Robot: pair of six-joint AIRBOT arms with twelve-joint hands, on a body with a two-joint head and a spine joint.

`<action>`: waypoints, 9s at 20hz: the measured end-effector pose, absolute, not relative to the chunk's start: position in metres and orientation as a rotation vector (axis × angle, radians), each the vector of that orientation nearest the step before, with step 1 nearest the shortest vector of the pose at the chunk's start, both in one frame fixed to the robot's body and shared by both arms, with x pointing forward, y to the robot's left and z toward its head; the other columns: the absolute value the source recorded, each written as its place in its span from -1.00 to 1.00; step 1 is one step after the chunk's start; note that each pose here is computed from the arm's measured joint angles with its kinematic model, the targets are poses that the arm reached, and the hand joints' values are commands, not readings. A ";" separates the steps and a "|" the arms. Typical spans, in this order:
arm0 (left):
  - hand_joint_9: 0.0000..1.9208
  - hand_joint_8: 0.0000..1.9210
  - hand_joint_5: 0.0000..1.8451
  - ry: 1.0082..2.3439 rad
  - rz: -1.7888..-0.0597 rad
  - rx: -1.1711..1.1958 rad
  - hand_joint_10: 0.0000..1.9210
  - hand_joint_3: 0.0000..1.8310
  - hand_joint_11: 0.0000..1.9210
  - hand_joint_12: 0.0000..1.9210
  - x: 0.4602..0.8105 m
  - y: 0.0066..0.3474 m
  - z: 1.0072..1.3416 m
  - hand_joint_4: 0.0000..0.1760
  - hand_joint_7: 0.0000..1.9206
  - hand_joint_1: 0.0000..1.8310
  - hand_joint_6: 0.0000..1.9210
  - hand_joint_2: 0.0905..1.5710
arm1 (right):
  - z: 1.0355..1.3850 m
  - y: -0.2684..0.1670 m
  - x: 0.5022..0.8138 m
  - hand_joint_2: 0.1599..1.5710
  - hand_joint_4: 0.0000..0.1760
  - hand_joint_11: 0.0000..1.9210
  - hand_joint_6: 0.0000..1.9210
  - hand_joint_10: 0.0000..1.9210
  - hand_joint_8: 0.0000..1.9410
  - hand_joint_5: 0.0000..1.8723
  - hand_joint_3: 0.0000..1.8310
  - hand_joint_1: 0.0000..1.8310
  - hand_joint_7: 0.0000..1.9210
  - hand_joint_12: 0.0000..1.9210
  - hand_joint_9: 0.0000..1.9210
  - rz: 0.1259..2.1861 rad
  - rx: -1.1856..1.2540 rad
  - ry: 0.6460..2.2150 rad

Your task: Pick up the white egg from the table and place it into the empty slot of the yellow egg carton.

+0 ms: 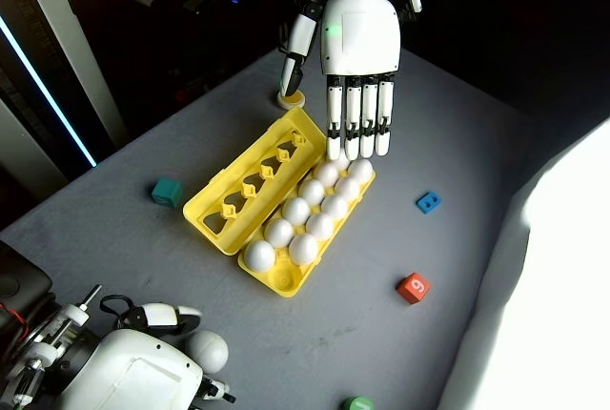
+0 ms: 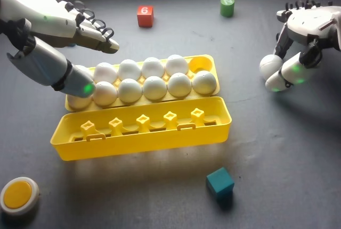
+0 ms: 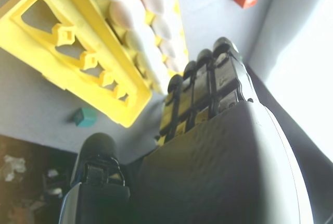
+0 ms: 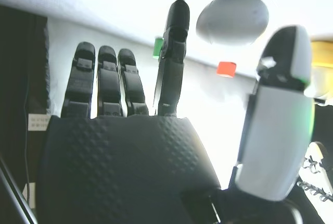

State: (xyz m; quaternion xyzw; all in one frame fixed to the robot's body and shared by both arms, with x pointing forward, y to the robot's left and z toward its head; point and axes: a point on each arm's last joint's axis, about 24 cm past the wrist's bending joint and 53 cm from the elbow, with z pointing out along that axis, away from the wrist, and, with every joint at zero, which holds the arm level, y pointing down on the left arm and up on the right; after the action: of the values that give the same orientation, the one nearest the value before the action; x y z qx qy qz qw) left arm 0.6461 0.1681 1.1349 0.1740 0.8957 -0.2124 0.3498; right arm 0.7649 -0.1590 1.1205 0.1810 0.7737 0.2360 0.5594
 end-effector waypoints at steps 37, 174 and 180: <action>-0.88 -1.00 -0.84 2.319 -0.549 0.453 -1.00 -1.00 -1.00 -0.77 0.646 0.167 1.135 -1.00 -0.84 -1.00 -1.00 0.61 | 1.133 -0.152 0.768 0.15 -0.54 -1.00 -0.61 -1.00 -1.00 0.44 -1.00 0.26 -0.71 -1.00 -0.98 0.585 0.433 1.802; -0.93 -1.00 -0.89 2.320 -0.551 0.459 -1.00 -1.00 -1.00 -0.99 0.645 0.166 1.135 -1.00 -0.89 -1.00 -1.00 0.61 | 1.195 -0.023 0.753 0.16 -0.80 -1.00 -0.61 -1.00 -1.00 0.43 -1.00 0.26 -0.66 -1.00 -0.97 0.775 -0.098 1.580; -0.92 -1.00 -0.89 2.316 -0.554 0.460 -0.99 -1.00 -0.99 -0.99 0.645 0.165 1.137 -1.00 -0.88 -1.00 -1.00 0.60 | 1.200 -0.019 0.755 0.15 -1.00 -1.00 -0.67 -1.00 -1.00 0.46 -1.00 0.27 -0.67 -1.00 -0.95 0.779 -0.089 1.558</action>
State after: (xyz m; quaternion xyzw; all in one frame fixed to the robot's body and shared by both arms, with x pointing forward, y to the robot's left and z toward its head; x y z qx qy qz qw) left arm 0.6455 0.1646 1.1366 0.1778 0.8943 -0.2141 0.3505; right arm 0.7550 -0.0192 1.2003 -0.0390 0.6839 0.3419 0.6433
